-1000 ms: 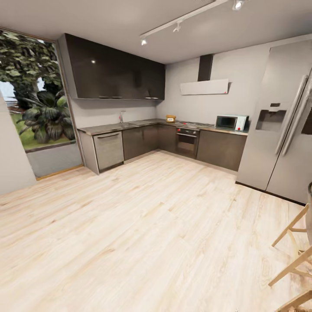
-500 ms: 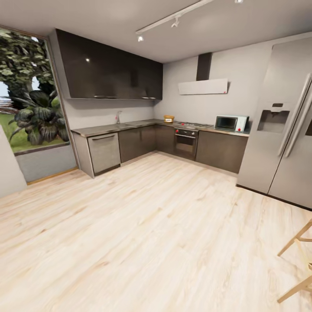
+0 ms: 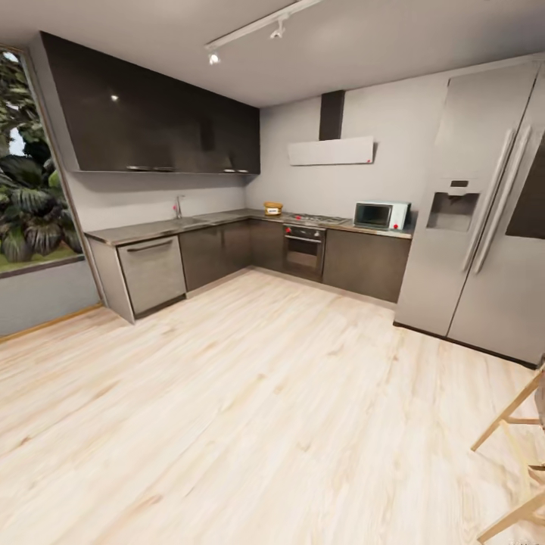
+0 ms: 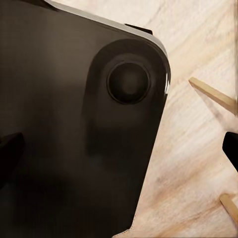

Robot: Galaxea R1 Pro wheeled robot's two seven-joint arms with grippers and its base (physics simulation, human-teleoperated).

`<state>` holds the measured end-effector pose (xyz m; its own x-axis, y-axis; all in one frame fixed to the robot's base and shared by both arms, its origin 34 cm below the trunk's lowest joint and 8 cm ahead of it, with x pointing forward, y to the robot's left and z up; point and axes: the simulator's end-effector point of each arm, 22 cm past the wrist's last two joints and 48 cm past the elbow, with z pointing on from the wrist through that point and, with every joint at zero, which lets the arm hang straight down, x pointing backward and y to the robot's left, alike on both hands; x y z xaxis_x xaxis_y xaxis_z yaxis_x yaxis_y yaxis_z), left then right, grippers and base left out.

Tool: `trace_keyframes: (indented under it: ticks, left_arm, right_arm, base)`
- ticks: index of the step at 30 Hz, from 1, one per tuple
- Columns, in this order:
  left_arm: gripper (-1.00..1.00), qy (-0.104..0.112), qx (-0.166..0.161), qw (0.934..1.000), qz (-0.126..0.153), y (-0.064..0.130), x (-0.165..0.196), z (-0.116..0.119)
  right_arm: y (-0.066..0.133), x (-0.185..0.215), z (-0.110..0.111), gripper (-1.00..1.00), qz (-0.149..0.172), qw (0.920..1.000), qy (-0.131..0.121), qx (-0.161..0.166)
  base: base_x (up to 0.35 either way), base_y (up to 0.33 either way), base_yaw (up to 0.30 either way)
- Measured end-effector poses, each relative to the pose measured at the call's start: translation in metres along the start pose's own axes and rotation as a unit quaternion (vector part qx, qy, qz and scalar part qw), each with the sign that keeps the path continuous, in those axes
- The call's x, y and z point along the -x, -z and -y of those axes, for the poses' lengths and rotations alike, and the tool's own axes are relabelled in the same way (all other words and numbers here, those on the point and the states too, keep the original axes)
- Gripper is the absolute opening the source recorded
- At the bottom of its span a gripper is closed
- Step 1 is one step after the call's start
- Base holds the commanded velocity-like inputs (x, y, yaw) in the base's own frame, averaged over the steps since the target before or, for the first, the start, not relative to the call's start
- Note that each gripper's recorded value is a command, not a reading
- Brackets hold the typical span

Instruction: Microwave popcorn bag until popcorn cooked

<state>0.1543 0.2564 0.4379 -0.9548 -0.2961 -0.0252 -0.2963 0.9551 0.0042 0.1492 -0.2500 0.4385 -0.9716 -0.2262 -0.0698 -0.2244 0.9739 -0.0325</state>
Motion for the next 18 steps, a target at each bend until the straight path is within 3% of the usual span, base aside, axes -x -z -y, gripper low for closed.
trace_keyframes:
  ticks: [13,18]
  left_arm:
    - [1.0,0.0,0.0,1.0,0.0,0.0,0.0,0.0]
    - [1.0,0.0,0.0,1.0,0.0,0.0,-0.0001,-0.0001]
  right_arm:
    - [0.0,-0.0001,0.0002,1.0,0.0,1.0,0.0,0.0]
    - [0.0,0.0001,-0.0002,1.0,0.0,1.0,0.001,0.0]
  base:
    - [0.325,0.0,-0.284]
    - [0.325,0.0,-0.03]
